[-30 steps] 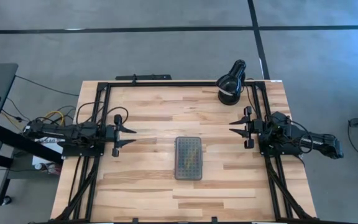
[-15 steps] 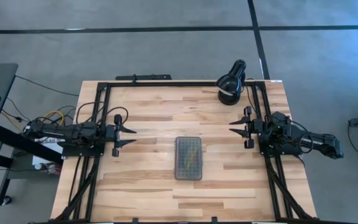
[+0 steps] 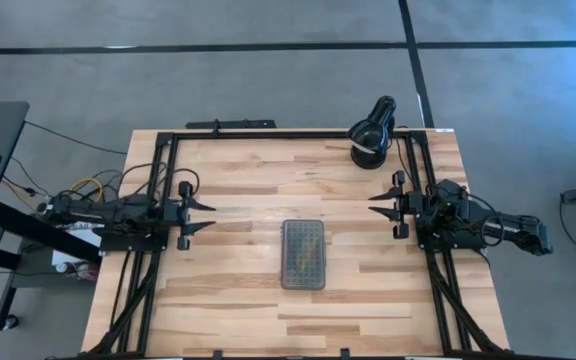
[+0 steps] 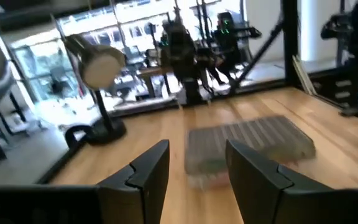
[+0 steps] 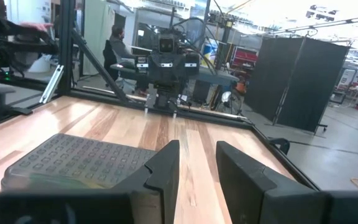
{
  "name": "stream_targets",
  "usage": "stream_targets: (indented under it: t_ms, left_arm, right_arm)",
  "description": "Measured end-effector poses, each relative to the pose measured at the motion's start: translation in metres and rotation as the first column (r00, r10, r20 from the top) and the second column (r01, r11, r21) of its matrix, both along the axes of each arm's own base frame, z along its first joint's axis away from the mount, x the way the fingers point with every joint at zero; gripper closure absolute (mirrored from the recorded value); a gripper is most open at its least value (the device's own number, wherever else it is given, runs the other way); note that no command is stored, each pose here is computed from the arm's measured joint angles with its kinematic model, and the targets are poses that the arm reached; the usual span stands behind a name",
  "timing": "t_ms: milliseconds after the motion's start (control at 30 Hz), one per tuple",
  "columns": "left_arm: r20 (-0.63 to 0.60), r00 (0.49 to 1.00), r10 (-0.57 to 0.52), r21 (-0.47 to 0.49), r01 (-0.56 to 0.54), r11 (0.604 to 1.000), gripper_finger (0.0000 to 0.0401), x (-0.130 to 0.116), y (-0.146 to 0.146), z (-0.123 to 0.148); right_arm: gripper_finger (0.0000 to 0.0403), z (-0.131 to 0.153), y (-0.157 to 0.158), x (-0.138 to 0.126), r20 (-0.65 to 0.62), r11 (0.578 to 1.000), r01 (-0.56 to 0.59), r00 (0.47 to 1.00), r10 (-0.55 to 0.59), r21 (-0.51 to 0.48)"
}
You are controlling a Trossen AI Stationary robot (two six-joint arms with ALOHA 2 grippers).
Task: Pick & place school supplies into a supply box
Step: Return to Home Position
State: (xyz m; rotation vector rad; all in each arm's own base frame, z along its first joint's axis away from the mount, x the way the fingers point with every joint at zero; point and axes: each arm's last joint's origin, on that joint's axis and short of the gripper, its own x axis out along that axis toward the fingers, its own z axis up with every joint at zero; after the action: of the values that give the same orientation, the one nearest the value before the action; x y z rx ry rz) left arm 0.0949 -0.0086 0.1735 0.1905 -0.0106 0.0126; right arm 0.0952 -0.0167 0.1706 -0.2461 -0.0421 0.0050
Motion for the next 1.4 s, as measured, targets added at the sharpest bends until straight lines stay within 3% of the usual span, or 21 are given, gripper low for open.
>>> stream_targets:
  t_ms: [67, 200, 433, 800, 1400]
  left_arm:
    - [0.023, 1.0, -0.014, -0.008, 0.014, 1.0, 0.0248, 0.0, -0.001, 0.001]
    - [0.094, 0.99, -0.105, -0.113, 0.116, 0.987, 0.0248, -0.001, -0.006, 0.008]
    - [0.116, 0.969, -0.216, -0.186, 0.235, 0.954, 0.0248, -0.002, -0.015, 0.007]
    - [0.026, 0.973, -0.23, -0.185, 0.231, 0.955, 0.0248, 0.0, -0.017, -0.004]
    - [0.02, 0.972, -0.235, -0.187, 0.234, 0.954, 0.0248, 0.0, -0.017, -0.004]
  right_arm:
    - [0.0301, 0.0, 0.0, 0.0, 0.0, 1.0, 0.0, 1.0, 0.0, 0.0]
    - [0.0301, 0.0, 0.0, 0.0, 0.001, 1.0, 0.0, 1.0, 0.0, 0.0]
    - [0.0301, 0.0, 0.0, 0.0, 0.001, 1.0, 0.0, 1.0, 0.0, 0.0]
    - [0.0301, 0.0, 0.0, 0.0, 0.001, 1.0, 0.0, 1.0, 0.0, 0.0]
    - [0.0301, 0.0, 0.0, 0.0, 0.001, 1.0, 0.0, 1.0, 0.0, 0.0]
